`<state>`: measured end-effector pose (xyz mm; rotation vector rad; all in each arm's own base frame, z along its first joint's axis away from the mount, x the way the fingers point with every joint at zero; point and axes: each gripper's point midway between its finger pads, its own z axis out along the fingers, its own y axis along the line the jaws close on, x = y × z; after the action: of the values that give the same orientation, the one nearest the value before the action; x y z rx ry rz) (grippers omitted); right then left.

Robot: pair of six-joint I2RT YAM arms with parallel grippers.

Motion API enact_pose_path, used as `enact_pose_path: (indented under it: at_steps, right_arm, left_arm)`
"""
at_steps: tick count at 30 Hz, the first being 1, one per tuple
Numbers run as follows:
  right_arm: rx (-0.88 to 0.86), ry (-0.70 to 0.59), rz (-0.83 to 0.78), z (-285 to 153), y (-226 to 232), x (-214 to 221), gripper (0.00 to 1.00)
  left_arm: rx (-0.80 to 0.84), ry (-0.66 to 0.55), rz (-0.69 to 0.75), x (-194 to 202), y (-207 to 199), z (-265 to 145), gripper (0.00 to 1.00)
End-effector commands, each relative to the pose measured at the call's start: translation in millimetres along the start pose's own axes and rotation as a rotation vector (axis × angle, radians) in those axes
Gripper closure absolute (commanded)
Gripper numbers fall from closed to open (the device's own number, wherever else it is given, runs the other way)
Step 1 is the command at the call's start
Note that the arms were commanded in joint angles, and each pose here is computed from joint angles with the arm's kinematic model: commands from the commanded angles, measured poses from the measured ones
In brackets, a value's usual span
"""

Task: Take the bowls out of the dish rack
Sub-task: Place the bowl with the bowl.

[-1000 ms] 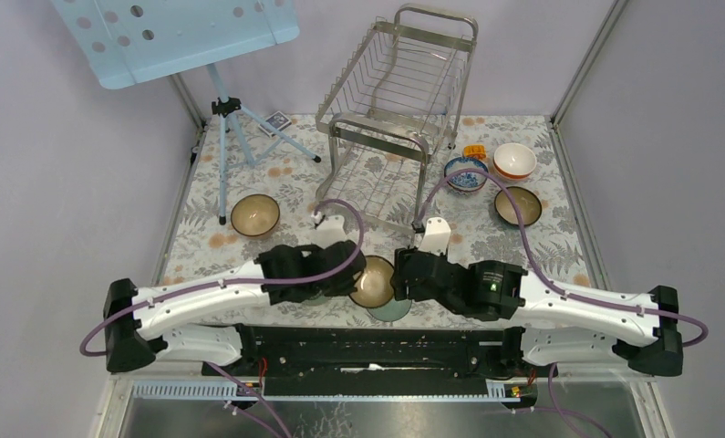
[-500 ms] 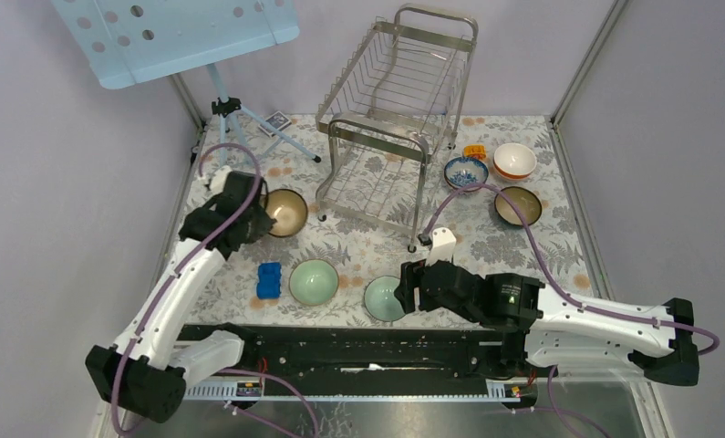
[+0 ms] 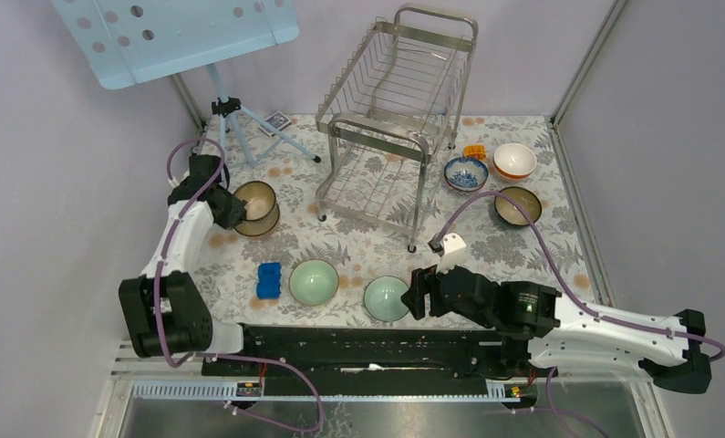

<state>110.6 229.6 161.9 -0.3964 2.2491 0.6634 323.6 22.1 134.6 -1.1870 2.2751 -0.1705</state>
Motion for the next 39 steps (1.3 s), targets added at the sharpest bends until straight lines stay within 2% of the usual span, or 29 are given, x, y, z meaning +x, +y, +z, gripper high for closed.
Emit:
enact_pose_path:
  at_steps: [1, 9, 27, 39]
  right_arm:
    - [0.014, -0.062, 0.011, -4.0, -7.9, -9.7, 0.27]
    - [0.008, -0.110, 0.029, -10.3, -10.1, -19.2, 0.27]
    - [0.029, -0.127, 0.067, -14.3, -17.1, -19.9, 0.28]
    - [0.033, -0.128, 0.078, -14.4, -18.5, -19.1, 0.28]
  left_arm:
    - [0.125, -0.053, 0.012, -29.4, -33.8, -2.6, 1.00]
    - [0.050, -0.065, 0.027, -38.4, -23.9, 16.4, 1.00]
    - [-0.046, -0.012, 0.034, -19.5, 1.3, 53.6, 1.00]
    - [-0.077, 0.005, 0.032, -9.6, 13.6, 62.0, 1.00]
